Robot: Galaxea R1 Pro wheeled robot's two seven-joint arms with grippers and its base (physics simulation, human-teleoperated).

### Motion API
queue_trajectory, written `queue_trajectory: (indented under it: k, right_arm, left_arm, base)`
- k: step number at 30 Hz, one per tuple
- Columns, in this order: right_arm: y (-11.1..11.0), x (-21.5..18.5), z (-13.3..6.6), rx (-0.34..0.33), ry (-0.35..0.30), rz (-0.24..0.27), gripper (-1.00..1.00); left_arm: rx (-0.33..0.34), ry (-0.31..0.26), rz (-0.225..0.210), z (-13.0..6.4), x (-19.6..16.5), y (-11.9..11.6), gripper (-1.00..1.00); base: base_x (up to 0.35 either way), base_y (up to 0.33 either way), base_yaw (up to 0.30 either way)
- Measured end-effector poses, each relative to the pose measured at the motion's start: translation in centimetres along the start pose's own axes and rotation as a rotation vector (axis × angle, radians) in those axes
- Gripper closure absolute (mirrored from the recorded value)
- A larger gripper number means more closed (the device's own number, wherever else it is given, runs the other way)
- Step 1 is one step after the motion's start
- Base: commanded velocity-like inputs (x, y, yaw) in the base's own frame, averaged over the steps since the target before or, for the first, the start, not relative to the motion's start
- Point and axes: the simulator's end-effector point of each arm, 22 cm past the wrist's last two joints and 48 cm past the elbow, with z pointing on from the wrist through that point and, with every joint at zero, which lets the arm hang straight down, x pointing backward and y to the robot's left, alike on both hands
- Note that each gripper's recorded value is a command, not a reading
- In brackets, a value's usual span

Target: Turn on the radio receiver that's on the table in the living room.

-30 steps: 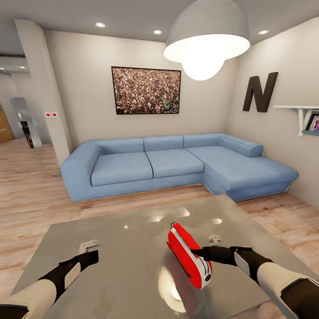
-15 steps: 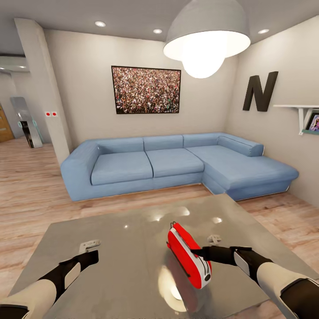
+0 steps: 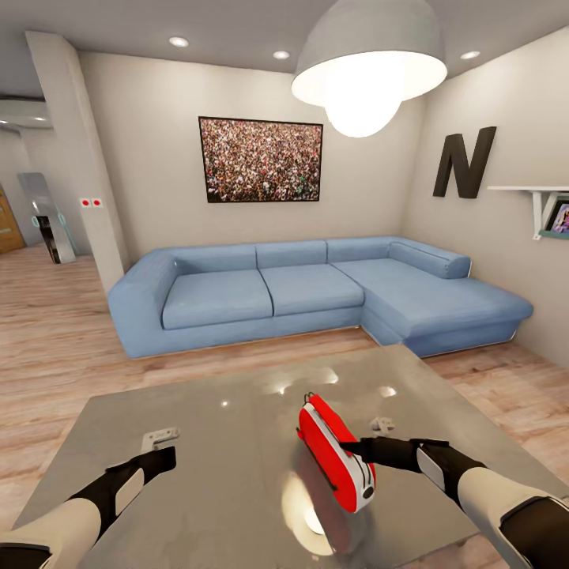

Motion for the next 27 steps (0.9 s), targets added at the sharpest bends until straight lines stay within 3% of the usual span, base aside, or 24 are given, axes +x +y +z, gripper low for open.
queue_trajectory:
  k: [3,4,27]
  right_arm:
    - [0.00,0.00,0.00,0.000,0.000,0.000,1.00]
    - [0.01,0.00,0.01,0.000,0.000,0.000,-1.00]
    - [0.27,-0.09,-0.20,0.002,0.012,-0.011,-1.00]
  left_arm:
    - [0.000,0.000,0.000,0.00,0.00,-0.01,1.00]
    - [0.000,0.000,0.000,0.00,0.01,-0.02,1.00]
    - [0.002,0.000,0.007,-0.34,-0.45,-0.17,1.00]
  base:
    - [0.000,0.000,0.000]
    - [0.000,0.000,0.000]
    - [0.000,0.000,0.000]
